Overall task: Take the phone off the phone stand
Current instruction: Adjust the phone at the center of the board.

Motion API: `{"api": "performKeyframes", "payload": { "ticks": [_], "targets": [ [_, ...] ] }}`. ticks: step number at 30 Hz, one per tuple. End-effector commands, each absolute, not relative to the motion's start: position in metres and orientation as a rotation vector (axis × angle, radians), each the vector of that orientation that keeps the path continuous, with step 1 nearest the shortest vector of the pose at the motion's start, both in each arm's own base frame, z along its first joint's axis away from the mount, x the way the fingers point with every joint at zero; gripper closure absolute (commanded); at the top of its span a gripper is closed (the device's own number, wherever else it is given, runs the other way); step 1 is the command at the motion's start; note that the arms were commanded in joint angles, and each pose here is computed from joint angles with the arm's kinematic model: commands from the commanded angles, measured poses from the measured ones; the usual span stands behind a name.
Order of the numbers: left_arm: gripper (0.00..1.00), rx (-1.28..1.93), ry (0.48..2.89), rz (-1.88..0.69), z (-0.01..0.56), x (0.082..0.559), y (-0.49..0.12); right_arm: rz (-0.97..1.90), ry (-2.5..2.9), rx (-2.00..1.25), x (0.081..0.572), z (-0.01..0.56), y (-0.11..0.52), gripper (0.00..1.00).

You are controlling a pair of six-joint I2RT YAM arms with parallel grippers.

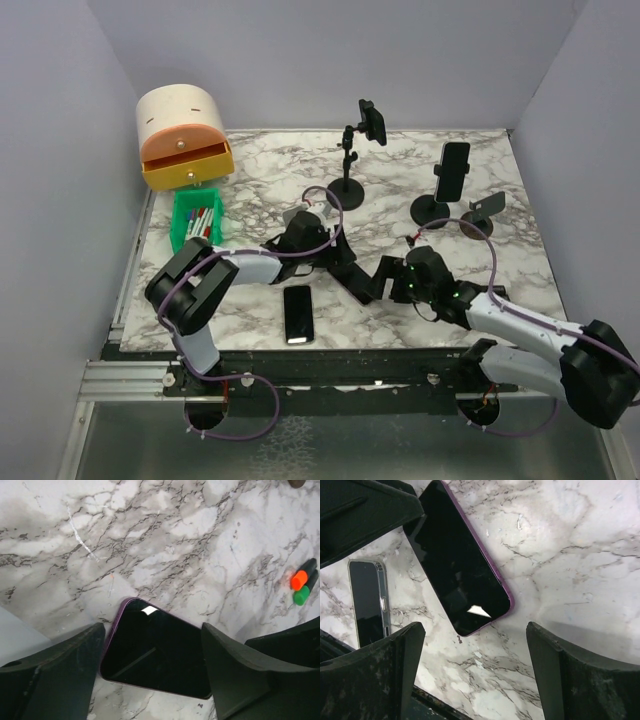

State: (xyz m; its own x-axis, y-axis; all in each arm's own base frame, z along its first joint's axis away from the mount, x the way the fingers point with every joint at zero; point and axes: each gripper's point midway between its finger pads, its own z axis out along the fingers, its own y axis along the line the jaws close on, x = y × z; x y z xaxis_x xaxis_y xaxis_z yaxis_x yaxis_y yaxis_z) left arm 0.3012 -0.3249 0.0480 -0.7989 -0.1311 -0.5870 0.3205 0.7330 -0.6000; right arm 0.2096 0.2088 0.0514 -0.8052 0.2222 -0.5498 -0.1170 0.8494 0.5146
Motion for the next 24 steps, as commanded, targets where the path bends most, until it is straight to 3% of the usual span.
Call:
{"api": "performKeyframes", "payload": {
  "ticks": [1, 3, 14, 19, 24],
  "targets": [
    [0.08, 0.192, 2.228, -1.028, 0.094, 0.3, -0.335, 0.57, 2.375, -0.042, 0.209, 0.067, 0.186, 0.1],
    [0.01, 0.188, 2.195, -1.015, 0.112, 0.3, -0.33, 0.558, 2.348, -0.12, 0.211, 0.078, 0.187, 0.09],
    [0.01, 0.139, 1.9, -0.445, 0.231, 0.289, -0.195, 0.477, 2.357, -0.435, 0.244, 0.085, 0.216, 0.07],
    [0.01, 0.243, 1.824, -0.308, 0.233, 0.267, -0.157, 0.517, 2.378, -0.529, 0.253, 0.074, 0.236, 0.03],
    [0.01, 0.234, 1.796, -0.337, 0.232, 0.254, -0.149, 0.485, 2.427, -0.625, 0.259, 0.059, 0.243, 0.0]
  ]
}}
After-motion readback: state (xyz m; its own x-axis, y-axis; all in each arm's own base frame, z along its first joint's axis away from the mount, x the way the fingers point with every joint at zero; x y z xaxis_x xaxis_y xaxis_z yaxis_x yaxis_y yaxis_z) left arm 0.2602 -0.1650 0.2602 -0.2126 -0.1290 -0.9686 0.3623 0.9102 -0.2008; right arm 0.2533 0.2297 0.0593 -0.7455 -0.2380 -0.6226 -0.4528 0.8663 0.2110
